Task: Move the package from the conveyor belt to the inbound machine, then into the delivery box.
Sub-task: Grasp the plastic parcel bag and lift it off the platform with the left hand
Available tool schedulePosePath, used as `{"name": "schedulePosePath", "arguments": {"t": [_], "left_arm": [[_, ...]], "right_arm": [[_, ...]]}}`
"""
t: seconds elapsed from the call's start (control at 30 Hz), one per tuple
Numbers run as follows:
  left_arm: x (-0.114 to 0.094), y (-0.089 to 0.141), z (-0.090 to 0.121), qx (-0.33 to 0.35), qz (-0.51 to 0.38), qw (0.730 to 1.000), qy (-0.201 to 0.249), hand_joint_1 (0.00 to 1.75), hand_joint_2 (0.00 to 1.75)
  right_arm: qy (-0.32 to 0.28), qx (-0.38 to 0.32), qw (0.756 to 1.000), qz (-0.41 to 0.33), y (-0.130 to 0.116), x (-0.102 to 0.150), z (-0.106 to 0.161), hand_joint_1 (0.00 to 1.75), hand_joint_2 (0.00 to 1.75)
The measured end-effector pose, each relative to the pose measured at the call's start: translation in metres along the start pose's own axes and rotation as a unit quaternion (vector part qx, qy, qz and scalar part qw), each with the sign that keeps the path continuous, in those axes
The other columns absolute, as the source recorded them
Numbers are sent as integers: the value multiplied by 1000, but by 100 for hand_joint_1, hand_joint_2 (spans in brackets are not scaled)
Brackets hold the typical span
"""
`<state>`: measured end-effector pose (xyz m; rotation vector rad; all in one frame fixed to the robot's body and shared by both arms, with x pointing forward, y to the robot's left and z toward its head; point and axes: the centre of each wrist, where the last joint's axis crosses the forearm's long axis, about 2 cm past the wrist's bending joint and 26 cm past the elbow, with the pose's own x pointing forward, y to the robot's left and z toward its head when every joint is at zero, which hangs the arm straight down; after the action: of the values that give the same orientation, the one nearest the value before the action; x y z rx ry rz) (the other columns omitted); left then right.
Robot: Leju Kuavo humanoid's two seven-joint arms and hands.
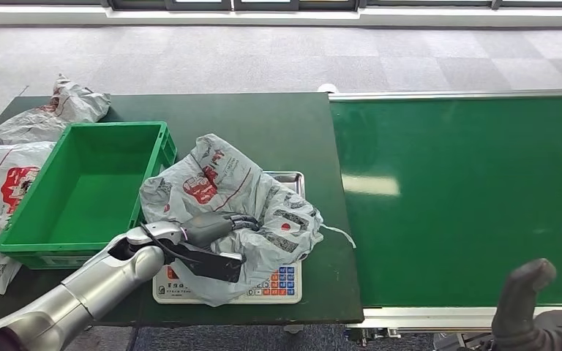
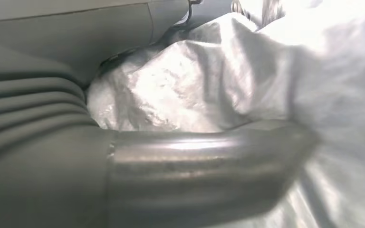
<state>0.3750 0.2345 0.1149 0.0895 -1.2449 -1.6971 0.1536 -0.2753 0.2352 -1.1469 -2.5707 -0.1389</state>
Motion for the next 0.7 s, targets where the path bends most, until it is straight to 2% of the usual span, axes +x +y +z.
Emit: {"name": "schedulePosePath", "arguments": {"t": [0.2,0.7], "left_arm": [[3,-5,-9,46,-25,999,15,175,175],[1,-7,-4,82,-41,995,35,175,175]], "right_arm": [[2,0,1000,-3,-1,1,2,0,175],[0,-4,1000,-8,-1,1,3,0,175]]}}
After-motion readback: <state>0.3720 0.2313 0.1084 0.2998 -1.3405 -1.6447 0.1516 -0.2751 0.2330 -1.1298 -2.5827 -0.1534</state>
